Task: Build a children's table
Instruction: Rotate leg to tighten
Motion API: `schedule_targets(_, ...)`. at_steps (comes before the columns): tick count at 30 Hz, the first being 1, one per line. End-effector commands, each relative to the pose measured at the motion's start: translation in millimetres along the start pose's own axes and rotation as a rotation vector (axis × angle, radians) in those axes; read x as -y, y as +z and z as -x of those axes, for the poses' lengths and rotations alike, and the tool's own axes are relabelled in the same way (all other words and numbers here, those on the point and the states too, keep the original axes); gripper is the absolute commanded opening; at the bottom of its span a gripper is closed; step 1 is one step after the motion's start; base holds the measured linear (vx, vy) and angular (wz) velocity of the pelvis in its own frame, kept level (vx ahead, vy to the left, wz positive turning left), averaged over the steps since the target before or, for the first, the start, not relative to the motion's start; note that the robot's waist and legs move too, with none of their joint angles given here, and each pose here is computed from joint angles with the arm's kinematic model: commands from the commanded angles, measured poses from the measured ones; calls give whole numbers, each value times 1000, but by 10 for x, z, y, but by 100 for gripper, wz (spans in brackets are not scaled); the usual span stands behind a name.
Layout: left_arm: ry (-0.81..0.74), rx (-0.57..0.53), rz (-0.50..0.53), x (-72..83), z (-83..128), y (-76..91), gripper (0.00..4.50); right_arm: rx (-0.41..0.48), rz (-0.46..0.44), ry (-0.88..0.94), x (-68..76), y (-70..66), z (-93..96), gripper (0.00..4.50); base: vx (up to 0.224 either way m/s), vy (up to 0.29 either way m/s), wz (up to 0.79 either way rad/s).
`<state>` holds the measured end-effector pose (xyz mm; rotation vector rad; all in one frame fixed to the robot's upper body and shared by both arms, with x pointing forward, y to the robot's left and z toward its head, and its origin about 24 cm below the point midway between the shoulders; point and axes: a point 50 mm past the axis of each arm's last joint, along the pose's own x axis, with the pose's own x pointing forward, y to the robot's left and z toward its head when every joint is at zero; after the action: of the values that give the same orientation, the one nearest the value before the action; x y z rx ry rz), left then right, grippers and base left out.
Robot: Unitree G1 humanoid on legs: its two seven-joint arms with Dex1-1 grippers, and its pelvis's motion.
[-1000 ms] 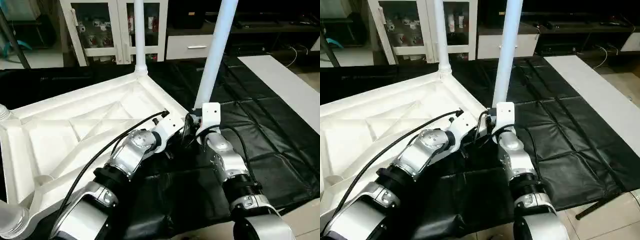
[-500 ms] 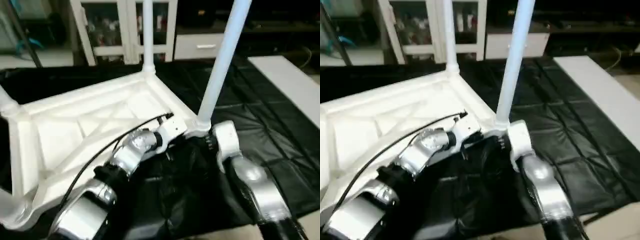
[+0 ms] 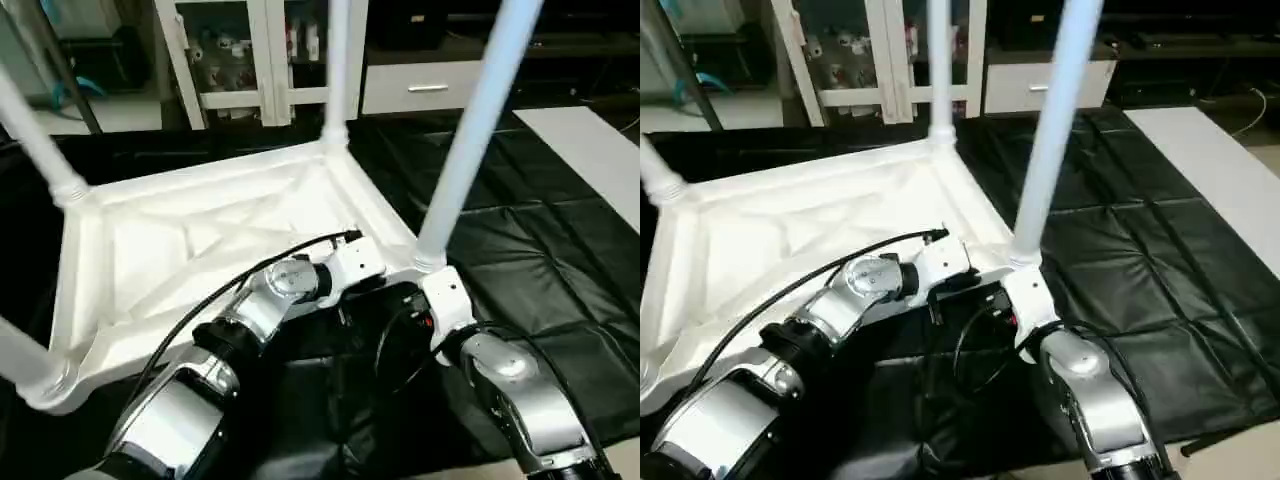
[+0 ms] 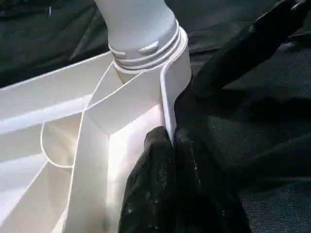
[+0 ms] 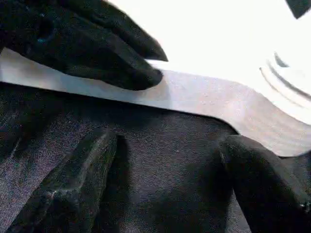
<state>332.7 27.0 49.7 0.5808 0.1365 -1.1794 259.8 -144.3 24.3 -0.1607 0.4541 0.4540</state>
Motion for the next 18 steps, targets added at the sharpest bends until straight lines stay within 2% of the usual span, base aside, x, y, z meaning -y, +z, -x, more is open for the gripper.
schedule_targets(1, 75, 222, -8, -37, -33, 292, 28, 15, 8, 18, -27, 66, 5, 381, 0, 0, 0)
schedule_targets(3, 72, 244, 24, -36, -2, 286, 55, 12, 15, 27, -46, 68, -7, 382, 0, 0, 0)
schedule_targets(4, 68, 258, 44, -34, 20, 281, 55, 10, 19, 33, -59, 71, -16, 382, 0, 0, 0)
schedule_targets(5, 94, 298, 95, -50, 106, 280, 69, 20, 24, 46, -80, 105, -22, 382, 0, 0, 0)
schedule_targets(7, 109, 312, 109, -60, 146, 282, 90, 25, 23, 51, -86, 121, -21, 382, 0, 0, 0)
schedule_targets(10, 134, 364, 176, -53, 348, 273, 97, 33, 25, 58, -80, 143, -7, 382, 0, 0, 0)
schedule_targets(11, 138, 375, 192, -43, 397, 272, 116, 34, 26, 58, -76, 142, -3, 382, 0, 0, 0)
schedule_targets(12, 148, 397, 227, -1, 549, 262, 129, 33, 24, 60, -71, 133, 1, 382, 0, 0, 0)
schedule_targets(15, 163, 381, 267, 86, 816, 209, 137, 40, 23, 63, -64, 148, -36, 382, 0, 0, 0)
schedule_targets(16, 172, 372, 270, 93, 844, 200, 140, 40, 23, 63, -61, 152, -41, 382, 0, 0, 0)
schedule_targets(17, 209, 329, 276, 130, 995, 167, 165, 40, 27, 66, -46, 177, -72, 382, 0, 0, 0)
schedule_targets(18, 223, 308, 276, 147, 1059, 159, 165, 39, 30, 68, -37, 191, -86, 382, 0, 0, 0)
